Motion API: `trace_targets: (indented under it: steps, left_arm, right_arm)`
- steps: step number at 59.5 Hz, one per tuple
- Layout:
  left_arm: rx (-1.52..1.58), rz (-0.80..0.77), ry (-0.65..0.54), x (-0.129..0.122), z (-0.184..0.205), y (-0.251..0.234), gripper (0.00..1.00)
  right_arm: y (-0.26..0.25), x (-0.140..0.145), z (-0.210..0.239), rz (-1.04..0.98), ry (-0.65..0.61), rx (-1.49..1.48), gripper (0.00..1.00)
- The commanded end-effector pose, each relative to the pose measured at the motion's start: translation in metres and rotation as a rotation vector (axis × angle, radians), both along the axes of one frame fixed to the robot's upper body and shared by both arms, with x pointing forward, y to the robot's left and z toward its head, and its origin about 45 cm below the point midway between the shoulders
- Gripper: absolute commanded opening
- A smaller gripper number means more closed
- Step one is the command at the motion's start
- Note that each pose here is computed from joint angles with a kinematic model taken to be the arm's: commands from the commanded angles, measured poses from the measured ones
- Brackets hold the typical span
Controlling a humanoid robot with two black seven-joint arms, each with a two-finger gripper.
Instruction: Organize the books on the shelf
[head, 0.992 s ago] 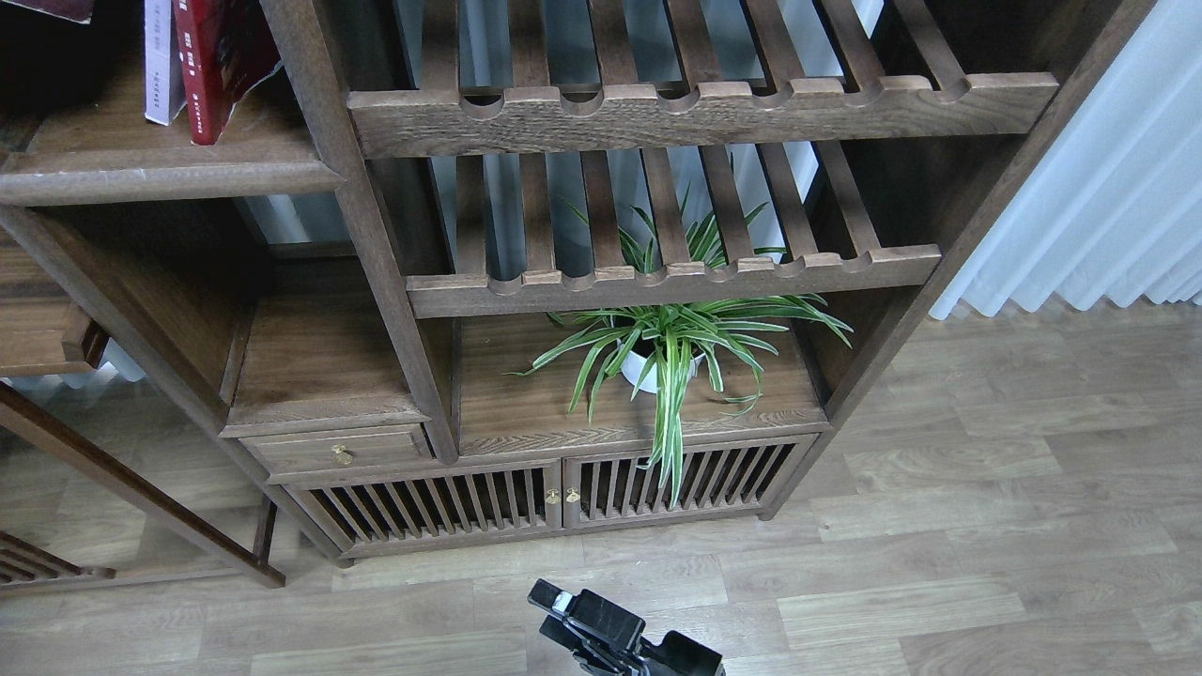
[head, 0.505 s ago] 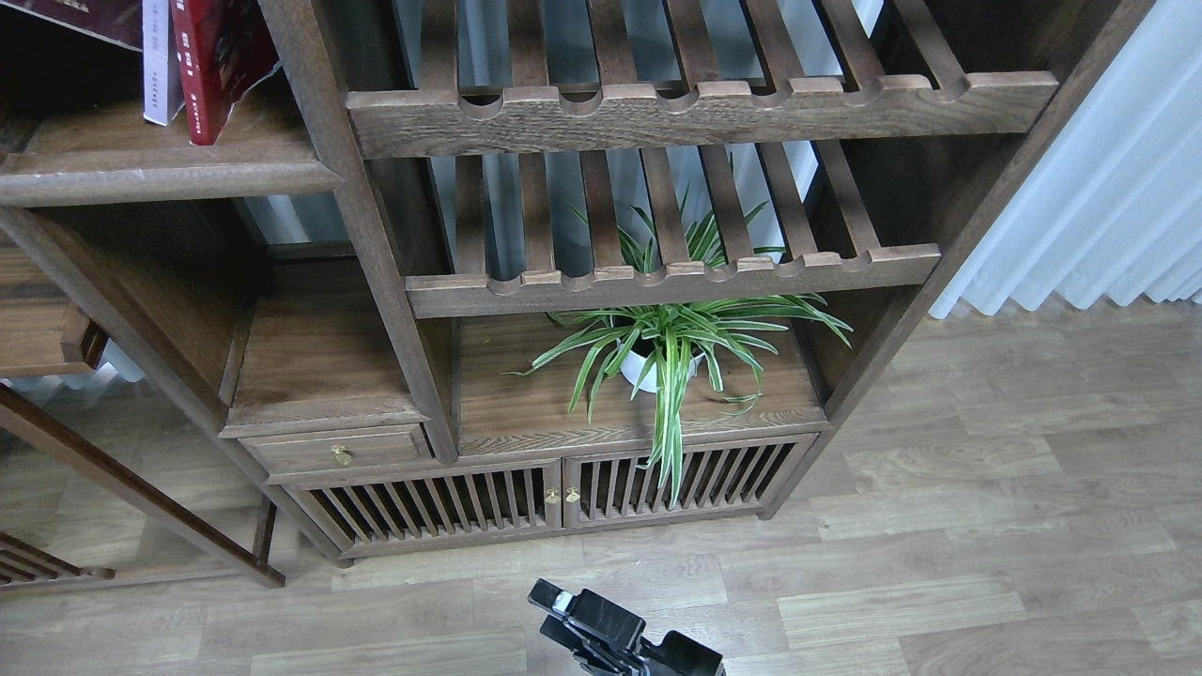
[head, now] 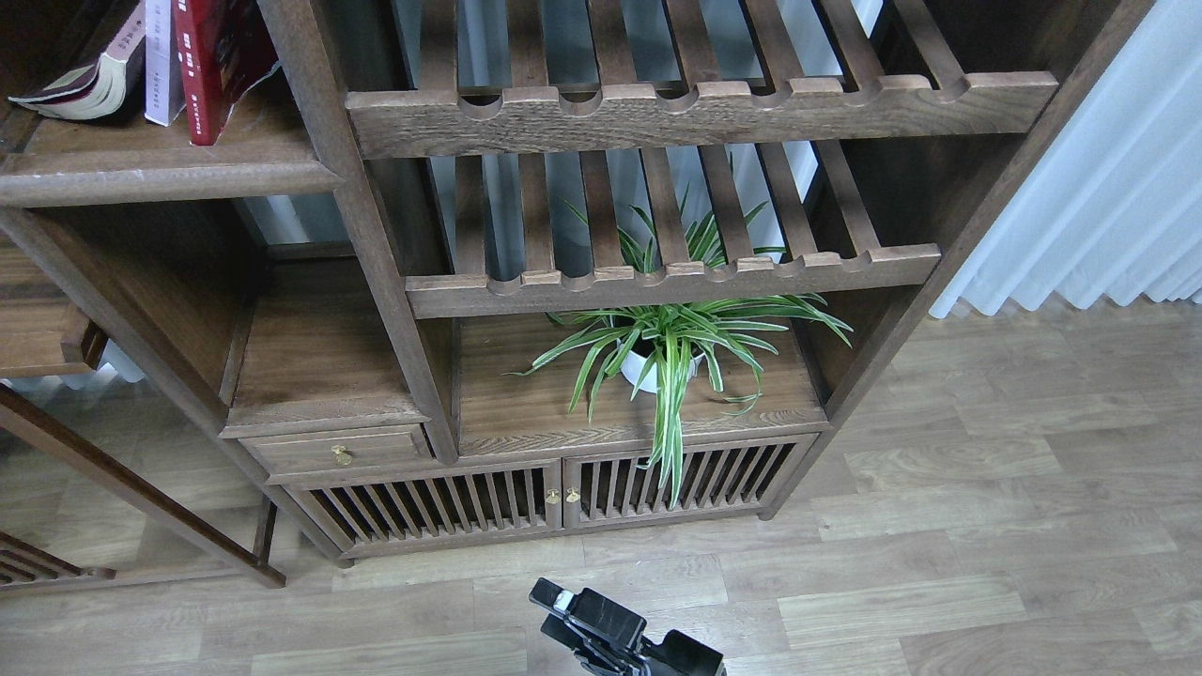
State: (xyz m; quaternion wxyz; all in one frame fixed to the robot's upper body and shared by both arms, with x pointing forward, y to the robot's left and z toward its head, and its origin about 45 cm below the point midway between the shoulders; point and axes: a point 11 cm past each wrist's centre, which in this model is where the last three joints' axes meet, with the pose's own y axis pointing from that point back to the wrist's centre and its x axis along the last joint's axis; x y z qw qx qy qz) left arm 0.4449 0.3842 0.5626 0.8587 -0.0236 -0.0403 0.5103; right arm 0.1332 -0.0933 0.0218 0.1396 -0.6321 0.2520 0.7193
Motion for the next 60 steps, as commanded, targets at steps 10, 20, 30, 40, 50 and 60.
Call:
trace_targets:
  steps: [10,20,30,40,50,60]
  left_arm:
    - [-0.112,-0.166,0.07,-0.048,-0.056,-0.022,0.79]
    - [-0.184,-0.197,0.177,-0.055,-0.113,-0.031,0.78]
    - [-0.306,-0.212,0.372,-0.067,-0.212,-0.044,0.78]
    - [-0.395,-0.188,0.478,-0.088,-0.279,-0.049,0.78]
    - [-0.502,-0.159,0.613,-0.128,-0.355,-0.066,0.78]
    - [-0.696,-0.088,0.783,-0.188,-0.427,-0.085,0.79]
  right_arm:
    - [-0.007,0.023,0.012,-0.059,-0.05,0.016,0.89]
    - [-0.017,0.042,0.024,-0.115,-0.093,0.029,0.89]
    - [-0.02,0.047,0.027,-0.131,-0.103,0.032,0.89]
    - [-0.02,0.047,0.027,-0.13,-0.103,0.031,0.89]
    - [-0.02,0.047,0.027,-0.13,-0.103,0.031,0.89]
    - [-0.018,0.046,0.026,-0.123,-0.103,0.031,0.9]
